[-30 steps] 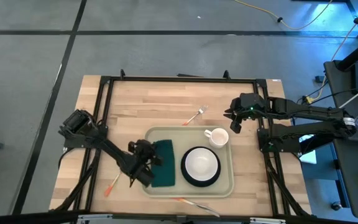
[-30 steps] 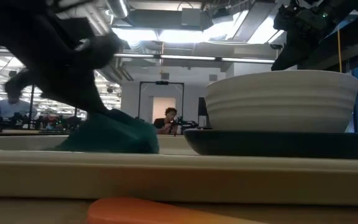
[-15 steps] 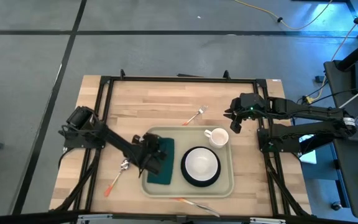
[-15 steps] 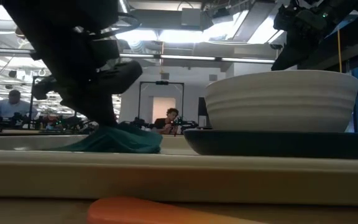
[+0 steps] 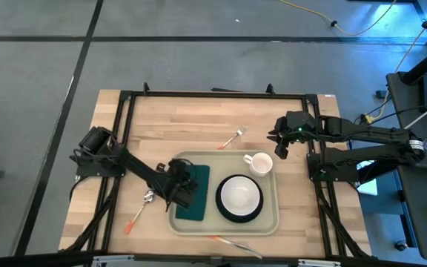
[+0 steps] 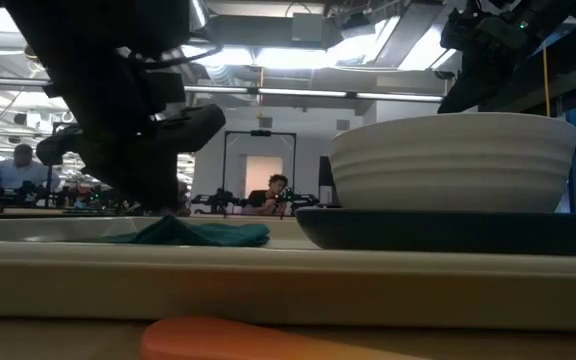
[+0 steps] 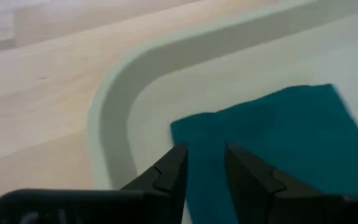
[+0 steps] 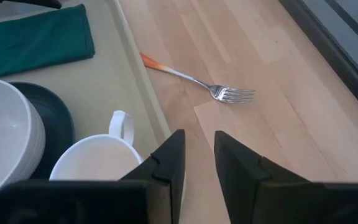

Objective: Set up tray
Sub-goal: Put the green napkin on the light brown serving tray, then put the orange spoon on the green napkin

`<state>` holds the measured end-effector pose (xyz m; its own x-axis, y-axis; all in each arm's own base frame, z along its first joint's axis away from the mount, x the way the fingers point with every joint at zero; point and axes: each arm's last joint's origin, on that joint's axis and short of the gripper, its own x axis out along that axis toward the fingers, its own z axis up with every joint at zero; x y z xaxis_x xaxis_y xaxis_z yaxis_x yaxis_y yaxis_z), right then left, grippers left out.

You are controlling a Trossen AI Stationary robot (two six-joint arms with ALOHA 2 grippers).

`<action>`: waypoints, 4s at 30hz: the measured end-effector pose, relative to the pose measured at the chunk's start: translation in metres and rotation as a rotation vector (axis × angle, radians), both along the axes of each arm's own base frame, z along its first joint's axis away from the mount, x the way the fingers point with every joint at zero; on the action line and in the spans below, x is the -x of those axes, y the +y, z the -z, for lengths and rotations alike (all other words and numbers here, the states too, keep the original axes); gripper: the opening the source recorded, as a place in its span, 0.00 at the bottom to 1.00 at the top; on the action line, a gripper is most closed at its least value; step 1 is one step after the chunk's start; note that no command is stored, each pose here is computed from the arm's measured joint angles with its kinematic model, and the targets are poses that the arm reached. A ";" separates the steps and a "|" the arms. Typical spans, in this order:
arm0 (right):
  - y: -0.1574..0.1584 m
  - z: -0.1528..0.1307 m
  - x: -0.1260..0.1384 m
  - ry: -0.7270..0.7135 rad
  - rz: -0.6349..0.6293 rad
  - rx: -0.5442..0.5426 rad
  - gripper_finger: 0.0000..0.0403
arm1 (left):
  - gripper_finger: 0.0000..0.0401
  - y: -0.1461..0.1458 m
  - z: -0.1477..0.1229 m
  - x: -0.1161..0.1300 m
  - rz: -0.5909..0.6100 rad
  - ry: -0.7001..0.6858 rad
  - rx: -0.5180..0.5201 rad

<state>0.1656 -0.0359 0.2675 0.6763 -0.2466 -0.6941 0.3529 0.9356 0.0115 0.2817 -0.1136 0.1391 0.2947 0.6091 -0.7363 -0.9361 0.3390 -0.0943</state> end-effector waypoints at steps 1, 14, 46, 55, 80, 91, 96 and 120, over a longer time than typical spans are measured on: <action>0.000 0.000 0.000 0.000 0.000 0.000 0.22 | 0.23 -0.003 0.000 0.000 0.022 -0.006 -0.005; 0.000 0.000 0.000 -0.001 -0.001 0.002 0.22 | 0.23 -0.013 0.005 -0.009 0.281 0.141 0.187; 0.000 0.001 0.001 0.009 -0.003 0.002 0.22 | 0.22 -0.013 0.005 -0.010 0.102 0.046 0.308; 0.000 0.001 0.001 0.009 -0.004 0.002 0.22 | 0.22 -0.010 0.005 -0.009 0.094 0.061 0.294; 0.000 0.001 0.001 0.014 -0.002 -0.001 0.22 | 0.31 -0.016 -0.061 0.021 0.511 0.140 0.265; 0.000 0.000 0.000 0.001 0.003 -0.003 0.22 | 0.31 -0.037 -0.065 0.069 0.715 0.479 0.276; -0.001 -0.003 -0.003 -0.068 0.075 -0.068 0.22 | 0.31 -0.040 -0.065 0.076 0.907 0.610 0.210; -0.001 -0.003 -0.003 -0.106 0.164 -0.158 0.22 | 0.26 -0.058 -0.064 0.085 0.529 0.424 0.457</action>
